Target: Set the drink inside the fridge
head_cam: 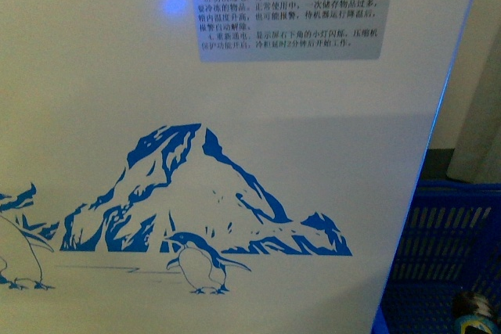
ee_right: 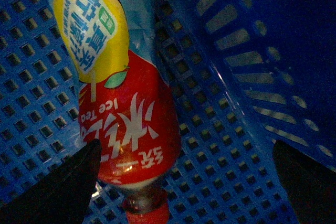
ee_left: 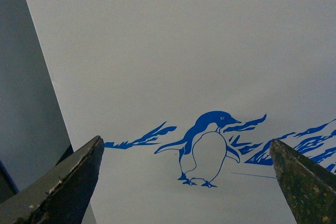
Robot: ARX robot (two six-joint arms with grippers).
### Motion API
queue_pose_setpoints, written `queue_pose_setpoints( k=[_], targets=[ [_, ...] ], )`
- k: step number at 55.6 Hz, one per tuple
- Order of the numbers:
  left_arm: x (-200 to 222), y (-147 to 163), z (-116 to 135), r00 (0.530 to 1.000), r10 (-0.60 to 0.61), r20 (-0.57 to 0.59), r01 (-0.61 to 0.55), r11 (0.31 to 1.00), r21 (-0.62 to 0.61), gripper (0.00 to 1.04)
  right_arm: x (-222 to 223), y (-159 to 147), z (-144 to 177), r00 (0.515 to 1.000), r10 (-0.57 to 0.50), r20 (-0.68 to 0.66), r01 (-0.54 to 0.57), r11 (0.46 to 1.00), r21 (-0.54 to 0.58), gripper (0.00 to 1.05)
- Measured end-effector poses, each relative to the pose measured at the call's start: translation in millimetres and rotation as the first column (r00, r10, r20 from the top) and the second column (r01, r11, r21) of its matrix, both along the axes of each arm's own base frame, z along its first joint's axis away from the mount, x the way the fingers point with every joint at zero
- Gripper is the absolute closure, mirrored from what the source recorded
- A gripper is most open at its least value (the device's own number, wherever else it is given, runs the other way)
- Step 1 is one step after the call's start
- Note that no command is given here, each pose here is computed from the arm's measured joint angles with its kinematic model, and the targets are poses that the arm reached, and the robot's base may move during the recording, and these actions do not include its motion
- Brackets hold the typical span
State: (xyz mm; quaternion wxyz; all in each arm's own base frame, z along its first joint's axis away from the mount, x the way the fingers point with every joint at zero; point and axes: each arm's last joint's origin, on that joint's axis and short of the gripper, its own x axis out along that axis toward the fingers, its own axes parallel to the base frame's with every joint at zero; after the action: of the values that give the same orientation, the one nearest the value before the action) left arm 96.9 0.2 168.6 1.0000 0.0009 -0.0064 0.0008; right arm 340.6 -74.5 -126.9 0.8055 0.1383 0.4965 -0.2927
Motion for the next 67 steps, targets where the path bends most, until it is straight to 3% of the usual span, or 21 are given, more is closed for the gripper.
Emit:
queue_pose_setpoints(
  k=[26,45,54,67],
  targets=[
    [0,0,0,1.0,0.0,0.0,0.0,1.0,0.0,0.08,28,4,-40,0.999,-0.037,-0.018,0.038,0.999,0.028,0.07],
    [0,0,0,1.0,0.0,0.0,0.0,1.0,0.0,0.08,26,1,-49,0.998,-0.045,-0.047,0.047,0.998,0.033,0.08],
    [0,0,0,1.0,0.0,0.0,0.0,1.0,0.0,0.08,19,-4,-44,0.998,-0.05,-0.048,0.051,0.998,0.037,0.28],
    [0,0,0,1.0,0.0,0.0,0.0,1.0,0.0,0.08,9,-12,-19,0.999,-0.041,-0.021,0.042,0.997,0.057,0.48]
  ],
)
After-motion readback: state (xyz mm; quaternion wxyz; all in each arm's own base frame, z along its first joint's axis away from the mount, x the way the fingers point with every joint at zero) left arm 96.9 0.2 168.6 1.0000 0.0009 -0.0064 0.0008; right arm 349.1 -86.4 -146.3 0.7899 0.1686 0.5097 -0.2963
